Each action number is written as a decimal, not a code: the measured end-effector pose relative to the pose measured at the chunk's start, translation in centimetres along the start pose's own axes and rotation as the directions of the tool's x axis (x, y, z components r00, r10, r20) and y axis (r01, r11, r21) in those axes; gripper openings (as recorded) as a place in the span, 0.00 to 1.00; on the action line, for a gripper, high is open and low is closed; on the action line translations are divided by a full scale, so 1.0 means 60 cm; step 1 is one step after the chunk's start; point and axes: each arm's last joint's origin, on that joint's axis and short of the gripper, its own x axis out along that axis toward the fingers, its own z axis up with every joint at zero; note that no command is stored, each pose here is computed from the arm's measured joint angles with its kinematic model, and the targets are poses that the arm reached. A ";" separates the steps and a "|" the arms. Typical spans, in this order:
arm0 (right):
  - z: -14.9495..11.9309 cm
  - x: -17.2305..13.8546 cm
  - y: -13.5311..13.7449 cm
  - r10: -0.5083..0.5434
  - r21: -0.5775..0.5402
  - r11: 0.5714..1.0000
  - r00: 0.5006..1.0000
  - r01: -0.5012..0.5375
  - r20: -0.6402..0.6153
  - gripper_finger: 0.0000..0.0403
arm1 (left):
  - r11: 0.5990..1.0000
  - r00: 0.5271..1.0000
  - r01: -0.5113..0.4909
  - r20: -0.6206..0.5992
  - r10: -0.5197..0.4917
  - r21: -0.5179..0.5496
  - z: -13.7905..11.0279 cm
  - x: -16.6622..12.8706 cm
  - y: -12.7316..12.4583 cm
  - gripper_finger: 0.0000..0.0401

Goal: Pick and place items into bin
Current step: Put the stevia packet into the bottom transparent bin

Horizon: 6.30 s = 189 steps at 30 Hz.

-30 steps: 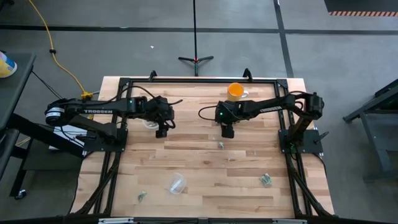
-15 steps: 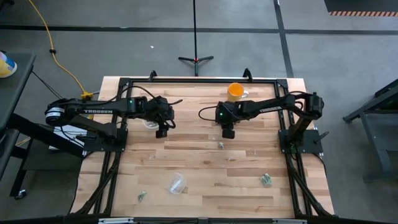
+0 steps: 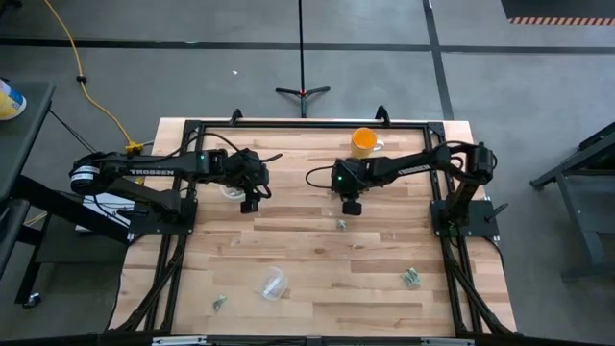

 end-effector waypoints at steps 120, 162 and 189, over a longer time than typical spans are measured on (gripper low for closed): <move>0.070 -0.020 0.047 0.243 -0.102 0.970 0.877 -0.220 0.414 0.65 | 0.701 0.795 0.061 -0.390 -0.465 -0.710 -0.103 -0.027 -0.403 0.59; 0.066 -0.018 0.045 0.204 -0.083 0.979 0.897 -0.186 0.392 0.66 | 0.854 0.879 0.078 -0.370 -0.302 -0.514 -0.148 -0.020 -0.438 0.11; 0.066 -0.018 0.045 0.203 -0.074 0.979 0.897 -0.189 0.393 0.66 | 0.952 0.943 0.297 0.178 -0.282 -0.066 -0.012 -0.010 -0.375 0.20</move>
